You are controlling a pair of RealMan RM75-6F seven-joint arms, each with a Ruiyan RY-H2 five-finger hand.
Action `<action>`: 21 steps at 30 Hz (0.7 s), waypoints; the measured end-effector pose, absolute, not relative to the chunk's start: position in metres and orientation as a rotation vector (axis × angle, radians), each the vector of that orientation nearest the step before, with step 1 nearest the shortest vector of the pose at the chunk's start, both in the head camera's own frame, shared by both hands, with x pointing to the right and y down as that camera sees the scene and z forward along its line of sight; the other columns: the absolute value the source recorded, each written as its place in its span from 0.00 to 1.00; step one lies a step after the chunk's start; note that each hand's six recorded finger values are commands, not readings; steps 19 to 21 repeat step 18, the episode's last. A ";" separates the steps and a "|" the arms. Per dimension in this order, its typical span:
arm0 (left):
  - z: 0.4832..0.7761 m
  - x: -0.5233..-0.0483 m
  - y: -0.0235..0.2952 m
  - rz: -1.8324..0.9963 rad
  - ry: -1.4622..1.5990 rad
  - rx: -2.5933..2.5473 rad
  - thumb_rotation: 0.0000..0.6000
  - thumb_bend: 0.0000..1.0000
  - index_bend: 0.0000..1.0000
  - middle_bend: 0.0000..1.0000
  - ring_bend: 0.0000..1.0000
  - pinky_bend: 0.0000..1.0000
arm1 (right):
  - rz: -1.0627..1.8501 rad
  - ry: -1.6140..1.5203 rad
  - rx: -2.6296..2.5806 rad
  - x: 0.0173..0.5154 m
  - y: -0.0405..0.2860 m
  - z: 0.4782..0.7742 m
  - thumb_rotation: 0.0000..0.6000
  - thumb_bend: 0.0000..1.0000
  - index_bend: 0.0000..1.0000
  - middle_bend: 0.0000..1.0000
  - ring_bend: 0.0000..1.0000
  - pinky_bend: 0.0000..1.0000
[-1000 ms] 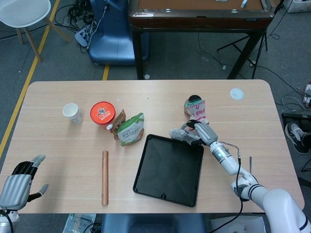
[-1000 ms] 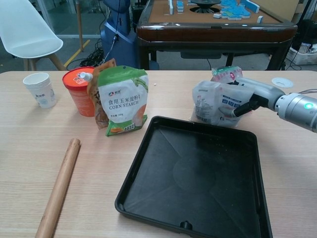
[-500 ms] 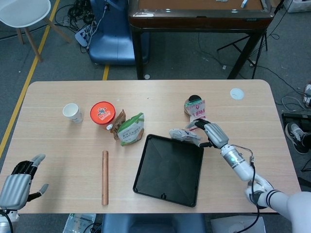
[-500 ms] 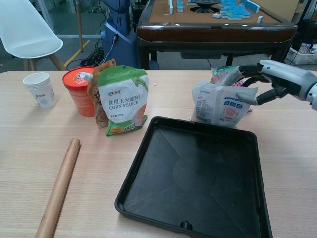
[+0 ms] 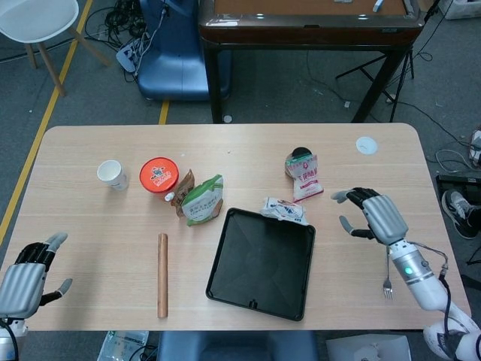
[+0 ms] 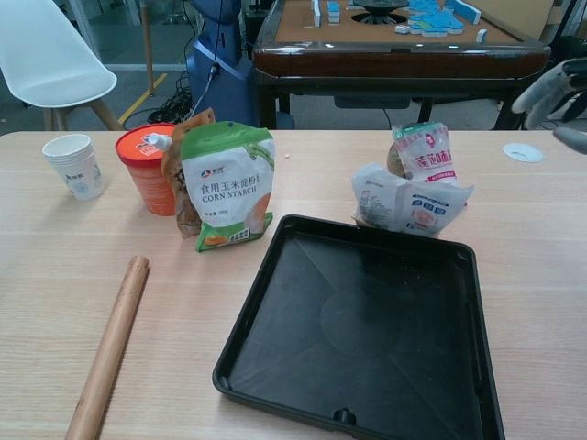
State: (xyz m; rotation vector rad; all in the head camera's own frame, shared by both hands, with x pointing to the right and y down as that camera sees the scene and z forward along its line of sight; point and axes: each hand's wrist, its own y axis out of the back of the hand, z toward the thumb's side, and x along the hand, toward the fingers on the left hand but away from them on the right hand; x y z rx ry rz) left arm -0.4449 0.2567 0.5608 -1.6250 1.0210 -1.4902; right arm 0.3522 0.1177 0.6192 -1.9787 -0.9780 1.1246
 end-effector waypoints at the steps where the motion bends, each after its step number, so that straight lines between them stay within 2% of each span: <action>1: 0.561 -0.445 0.256 -1.489 1.019 -1.625 1.00 0.20 0.12 0.15 0.19 0.13 | 1.143 -0.984 -1.939 0.360 0.120 0.614 1.00 0.44 0.40 0.46 0.40 0.45; 3: 0.561 -0.444 0.255 -1.487 1.016 -1.623 1.00 0.20 0.12 0.15 0.19 0.13 | 1.188 -1.000 -1.843 0.378 0.127 0.601 1.00 0.44 0.45 0.50 0.45 0.50; 11: 0.558 -0.441 0.253 -1.476 1.022 -1.619 1.00 0.20 0.12 0.15 0.19 0.13 | 1.402 -1.028 -1.559 0.444 0.161 0.561 1.00 0.44 0.49 0.53 0.49 0.50; 15: 0.558 -0.440 0.254 -1.475 1.024 -1.619 1.00 0.20 0.12 0.15 0.19 0.13 | 1.476 -1.023 -1.535 0.459 0.177 0.555 1.00 0.44 0.49 0.53 0.49 0.50; 21: 0.558 -0.439 0.254 -1.473 1.023 -1.623 1.00 0.20 0.12 0.15 0.19 0.13 | 1.485 -1.013 -1.551 0.460 0.181 0.556 1.00 0.44 0.49 0.53 0.49 0.50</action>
